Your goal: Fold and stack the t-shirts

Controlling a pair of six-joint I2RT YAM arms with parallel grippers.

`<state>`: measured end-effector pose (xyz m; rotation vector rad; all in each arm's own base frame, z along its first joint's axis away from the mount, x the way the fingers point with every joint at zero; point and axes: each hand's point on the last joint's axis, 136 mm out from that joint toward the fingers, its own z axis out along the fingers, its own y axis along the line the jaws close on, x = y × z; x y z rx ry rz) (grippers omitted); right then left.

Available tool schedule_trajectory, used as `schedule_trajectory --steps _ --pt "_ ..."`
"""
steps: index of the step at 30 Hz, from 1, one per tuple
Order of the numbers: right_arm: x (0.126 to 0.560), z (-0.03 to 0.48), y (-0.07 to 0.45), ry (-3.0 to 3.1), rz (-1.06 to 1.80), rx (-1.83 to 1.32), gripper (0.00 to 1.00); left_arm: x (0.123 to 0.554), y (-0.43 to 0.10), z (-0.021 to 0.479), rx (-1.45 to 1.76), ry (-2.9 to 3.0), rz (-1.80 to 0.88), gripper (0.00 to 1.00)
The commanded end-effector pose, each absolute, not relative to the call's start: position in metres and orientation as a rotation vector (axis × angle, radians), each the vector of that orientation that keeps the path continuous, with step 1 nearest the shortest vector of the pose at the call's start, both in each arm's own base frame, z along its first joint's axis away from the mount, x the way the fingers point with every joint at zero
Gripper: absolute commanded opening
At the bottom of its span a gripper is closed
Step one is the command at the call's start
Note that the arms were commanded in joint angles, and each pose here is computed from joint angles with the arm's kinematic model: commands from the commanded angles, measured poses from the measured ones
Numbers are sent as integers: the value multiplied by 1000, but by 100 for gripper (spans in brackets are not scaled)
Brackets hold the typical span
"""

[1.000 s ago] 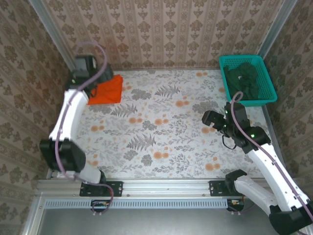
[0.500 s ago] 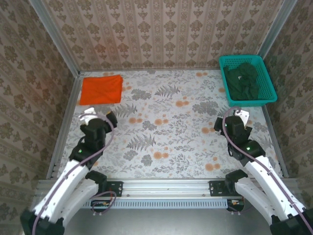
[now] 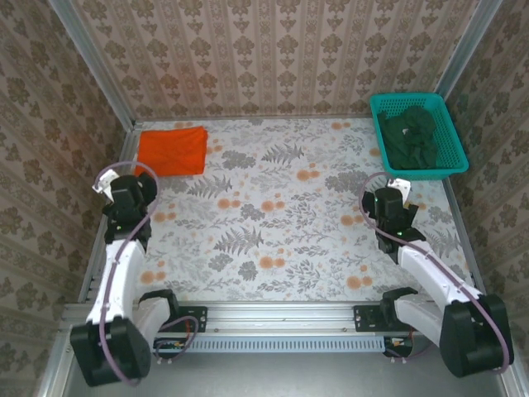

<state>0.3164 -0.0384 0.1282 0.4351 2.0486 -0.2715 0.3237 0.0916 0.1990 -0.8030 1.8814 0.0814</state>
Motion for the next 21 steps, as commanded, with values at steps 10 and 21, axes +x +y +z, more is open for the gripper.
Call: schedule_trajectory --steps 10,21 --pt "341 117 -42 1967 -224 418 100 340 96 138 -610 1963 134 100" --pt "354 122 -18 1935 -97 277 100 319 52 121 -298 1914 181 100"
